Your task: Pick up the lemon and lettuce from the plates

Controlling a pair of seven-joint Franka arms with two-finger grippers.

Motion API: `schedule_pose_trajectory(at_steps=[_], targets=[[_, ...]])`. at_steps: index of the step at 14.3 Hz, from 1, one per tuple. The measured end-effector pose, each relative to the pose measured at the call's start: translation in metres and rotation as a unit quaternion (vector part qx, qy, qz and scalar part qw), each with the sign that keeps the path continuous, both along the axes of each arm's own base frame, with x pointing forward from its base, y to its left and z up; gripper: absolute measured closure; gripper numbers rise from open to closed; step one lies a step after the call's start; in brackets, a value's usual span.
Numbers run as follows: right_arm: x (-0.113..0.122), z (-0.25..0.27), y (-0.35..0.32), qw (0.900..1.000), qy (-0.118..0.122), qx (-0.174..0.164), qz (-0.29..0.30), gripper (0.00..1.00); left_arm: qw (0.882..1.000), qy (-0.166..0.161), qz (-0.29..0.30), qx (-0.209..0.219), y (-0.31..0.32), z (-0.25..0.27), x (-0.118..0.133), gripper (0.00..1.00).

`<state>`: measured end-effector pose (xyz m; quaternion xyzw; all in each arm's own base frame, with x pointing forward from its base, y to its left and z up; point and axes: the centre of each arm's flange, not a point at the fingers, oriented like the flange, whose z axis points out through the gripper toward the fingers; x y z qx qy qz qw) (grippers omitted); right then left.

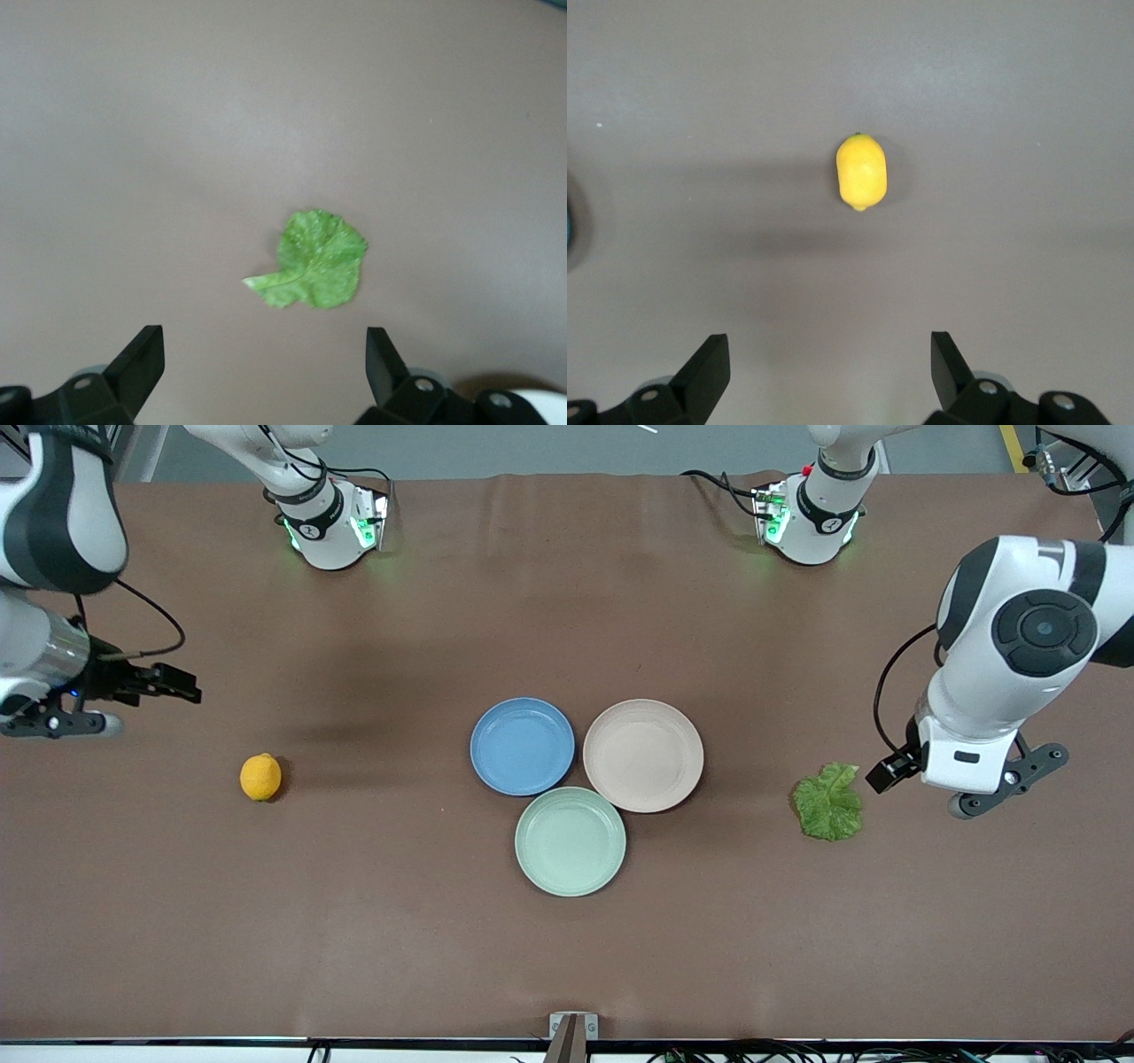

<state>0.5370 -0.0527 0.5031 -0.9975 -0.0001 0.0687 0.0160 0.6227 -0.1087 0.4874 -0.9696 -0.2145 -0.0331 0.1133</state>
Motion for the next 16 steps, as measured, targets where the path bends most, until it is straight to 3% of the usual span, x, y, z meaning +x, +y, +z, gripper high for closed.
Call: schedule_pose_trajectory(at_steps=[5, 8, 13, 16], targets=[[0.005, 0.062, 0.032, 1.000, -0.010, -0.008, -0.026, 0.00, 0.998, 0.024, -0.063, -0.006, 0.015, 0.045, -0.004, 0.00], [0.009, 0.080, 0.058, 0.999, -0.027, -0.010, -0.028, 0.00, 0.996, 0.024, -0.075, -0.030, 0.031, 0.090, -0.027, 0.00], [0.014, 0.125, 0.057, 0.997, -0.074, -0.009, -0.031, 0.00, 0.991, 0.020, -0.120, -0.053, 0.051, 0.141, -0.061, 0.00], [0.014, 0.132, 0.056, 0.996, -0.080, -0.009, -0.032, 0.00, 0.986, 0.027, -0.138, -0.084, 0.079, 0.151, -0.069, 0.00]])
